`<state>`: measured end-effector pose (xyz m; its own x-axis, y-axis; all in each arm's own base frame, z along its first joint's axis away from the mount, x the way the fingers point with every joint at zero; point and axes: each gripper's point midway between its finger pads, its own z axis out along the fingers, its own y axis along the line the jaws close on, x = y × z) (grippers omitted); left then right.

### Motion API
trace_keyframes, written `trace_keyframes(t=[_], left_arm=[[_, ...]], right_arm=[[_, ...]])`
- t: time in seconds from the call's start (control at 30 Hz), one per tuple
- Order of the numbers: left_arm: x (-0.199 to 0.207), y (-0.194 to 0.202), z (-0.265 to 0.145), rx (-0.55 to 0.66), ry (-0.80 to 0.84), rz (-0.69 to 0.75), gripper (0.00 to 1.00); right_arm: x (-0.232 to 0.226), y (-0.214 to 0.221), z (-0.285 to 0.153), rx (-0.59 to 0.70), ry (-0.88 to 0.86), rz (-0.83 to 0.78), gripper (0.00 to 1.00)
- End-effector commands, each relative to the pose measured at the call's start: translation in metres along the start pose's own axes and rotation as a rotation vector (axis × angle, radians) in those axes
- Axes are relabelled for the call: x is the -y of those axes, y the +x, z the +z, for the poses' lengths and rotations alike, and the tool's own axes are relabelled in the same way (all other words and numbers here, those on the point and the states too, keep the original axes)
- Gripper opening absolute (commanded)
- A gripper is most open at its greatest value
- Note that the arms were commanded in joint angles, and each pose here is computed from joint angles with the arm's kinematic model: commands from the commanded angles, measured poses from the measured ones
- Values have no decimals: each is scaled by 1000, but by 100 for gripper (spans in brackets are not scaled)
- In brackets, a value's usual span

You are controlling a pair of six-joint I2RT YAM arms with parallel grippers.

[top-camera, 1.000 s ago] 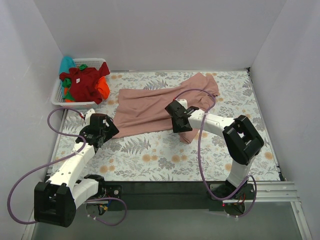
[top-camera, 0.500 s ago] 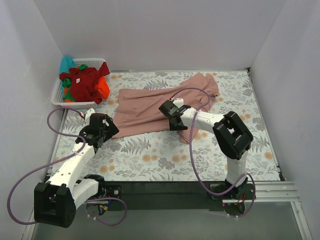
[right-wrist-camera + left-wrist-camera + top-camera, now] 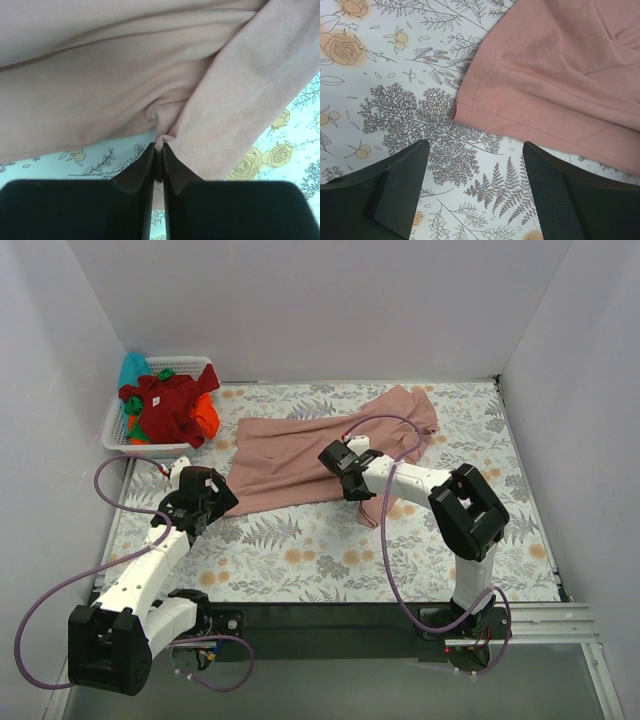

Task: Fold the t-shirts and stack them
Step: Flatten the tshirt out

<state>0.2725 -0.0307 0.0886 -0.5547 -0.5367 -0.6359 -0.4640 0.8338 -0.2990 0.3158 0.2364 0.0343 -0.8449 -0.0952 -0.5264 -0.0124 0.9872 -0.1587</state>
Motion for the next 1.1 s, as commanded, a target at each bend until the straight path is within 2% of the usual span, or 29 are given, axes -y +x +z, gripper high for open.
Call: trace_keyframes(t=[0.0, 0.3, 0.53, 0.67, 0.8, 0.9, 0.93, 1.07], left_arm=[[3, -9, -3, 33, 16, 1, 75], [3, -7, -2, 25, 13, 7, 75], [2, -6, -1, 21, 14, 8, 75], [2, -6, -1, 24, 13, 8, 75], [2, -3, 0, 12, 11, 9, 74], [2, -2, 1, 2, 6, 8, 73], [1, -1, 2, 0, 2, 10, 73], [0, -1, 2, 1, -4, 7, 73]], right_arm=[[4, -17, -25, 64, -23, 37, 14], [9, -17, -35, 71, -46, 19, 15], [18, 0, -24, 27, -31, 11, 15], [29, -2, -27, 43, -16, 17, 1], [68, -4, -27, 57, 46, 61, 1], [112, 10, -23, 22, 91, 135, 1], [128, 27, -19, -11, 118, 142, 1], [184, 50, -26, -36, 131, 301, 1]])
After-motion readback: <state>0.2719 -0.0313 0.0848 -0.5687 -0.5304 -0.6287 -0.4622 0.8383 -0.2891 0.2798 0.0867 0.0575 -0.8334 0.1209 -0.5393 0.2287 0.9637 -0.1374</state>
